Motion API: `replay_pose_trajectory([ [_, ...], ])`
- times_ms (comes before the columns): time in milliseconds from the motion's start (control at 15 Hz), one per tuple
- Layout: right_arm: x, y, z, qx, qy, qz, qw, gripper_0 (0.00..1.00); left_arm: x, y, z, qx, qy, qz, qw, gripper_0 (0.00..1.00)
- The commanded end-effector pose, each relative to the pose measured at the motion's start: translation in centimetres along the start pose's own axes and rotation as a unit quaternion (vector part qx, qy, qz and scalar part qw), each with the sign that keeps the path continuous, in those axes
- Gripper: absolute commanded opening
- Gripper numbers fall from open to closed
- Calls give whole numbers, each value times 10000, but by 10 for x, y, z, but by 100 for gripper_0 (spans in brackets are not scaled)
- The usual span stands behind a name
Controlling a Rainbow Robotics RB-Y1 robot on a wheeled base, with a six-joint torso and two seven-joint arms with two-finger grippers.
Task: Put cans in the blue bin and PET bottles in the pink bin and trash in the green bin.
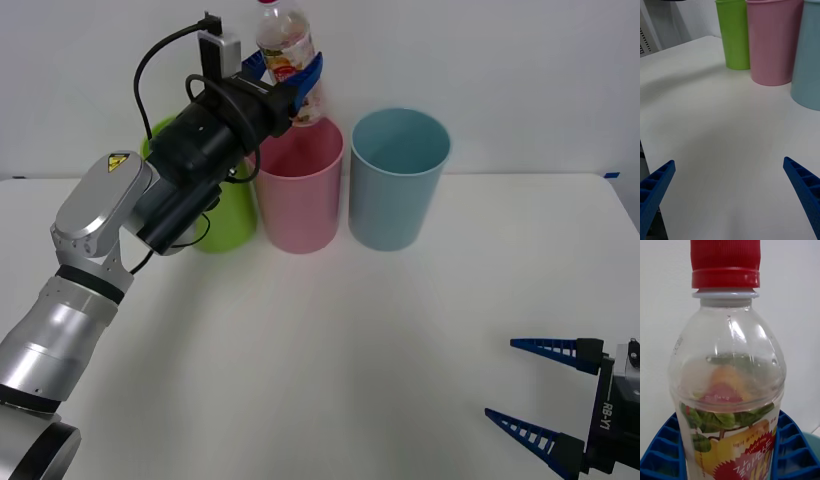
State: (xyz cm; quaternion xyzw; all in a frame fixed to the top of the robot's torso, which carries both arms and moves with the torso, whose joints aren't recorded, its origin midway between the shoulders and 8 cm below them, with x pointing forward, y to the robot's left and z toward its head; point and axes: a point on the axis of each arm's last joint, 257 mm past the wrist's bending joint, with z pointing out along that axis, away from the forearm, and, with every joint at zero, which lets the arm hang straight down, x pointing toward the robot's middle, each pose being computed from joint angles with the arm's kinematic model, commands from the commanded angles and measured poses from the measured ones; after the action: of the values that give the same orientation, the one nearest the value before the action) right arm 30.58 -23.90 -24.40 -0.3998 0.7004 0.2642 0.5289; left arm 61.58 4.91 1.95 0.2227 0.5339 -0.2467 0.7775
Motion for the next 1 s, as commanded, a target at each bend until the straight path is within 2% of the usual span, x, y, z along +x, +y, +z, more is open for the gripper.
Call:
replay_pose_trajectory([
  [67,0,0,0,0,0,0,10000,100,-1,0,0,7,-9,-51,10000,92],
  [133,0,0,0,0,0,0,10000,100,-1,-1,1,9,-12,-65,10000,100],
  [1000,0,0,0,0,0,0,10000,100,-2,-1,0,20,-28,-170,9998,100],
])
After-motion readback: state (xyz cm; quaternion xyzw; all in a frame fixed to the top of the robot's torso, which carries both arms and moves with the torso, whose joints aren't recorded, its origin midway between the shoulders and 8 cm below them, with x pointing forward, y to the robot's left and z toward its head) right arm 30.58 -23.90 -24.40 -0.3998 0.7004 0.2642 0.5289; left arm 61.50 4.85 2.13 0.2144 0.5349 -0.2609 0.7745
